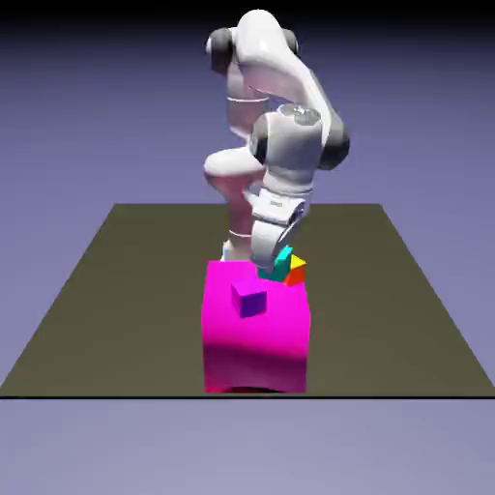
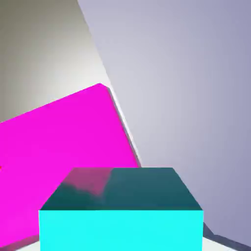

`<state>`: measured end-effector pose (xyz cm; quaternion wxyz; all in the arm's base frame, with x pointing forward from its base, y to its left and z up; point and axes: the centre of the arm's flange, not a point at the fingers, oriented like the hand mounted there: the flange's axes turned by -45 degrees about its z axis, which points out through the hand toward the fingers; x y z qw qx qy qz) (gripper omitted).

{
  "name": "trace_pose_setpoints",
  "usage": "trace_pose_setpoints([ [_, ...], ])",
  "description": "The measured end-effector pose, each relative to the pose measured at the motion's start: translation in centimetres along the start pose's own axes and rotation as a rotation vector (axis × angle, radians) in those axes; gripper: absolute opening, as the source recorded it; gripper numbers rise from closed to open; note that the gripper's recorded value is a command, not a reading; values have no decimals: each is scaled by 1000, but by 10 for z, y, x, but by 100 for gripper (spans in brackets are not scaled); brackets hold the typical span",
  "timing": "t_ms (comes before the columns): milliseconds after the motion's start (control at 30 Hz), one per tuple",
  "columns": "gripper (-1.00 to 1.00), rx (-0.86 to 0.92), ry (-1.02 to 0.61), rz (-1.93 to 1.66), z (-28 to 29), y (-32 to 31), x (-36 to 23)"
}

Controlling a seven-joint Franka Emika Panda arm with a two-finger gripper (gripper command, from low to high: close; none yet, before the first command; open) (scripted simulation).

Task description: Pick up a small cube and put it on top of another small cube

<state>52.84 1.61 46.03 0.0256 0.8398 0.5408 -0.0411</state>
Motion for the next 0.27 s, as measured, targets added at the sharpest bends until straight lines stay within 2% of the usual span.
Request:
trace_pose_setpoints([
  [33,-100,0,0,2,0,0,-1],
  [167,-100,0,0,1,68,1,1],
  [200,100,1,0,5,70,1,0],
  [267,100,0,-1,11,70,3,-3],
])
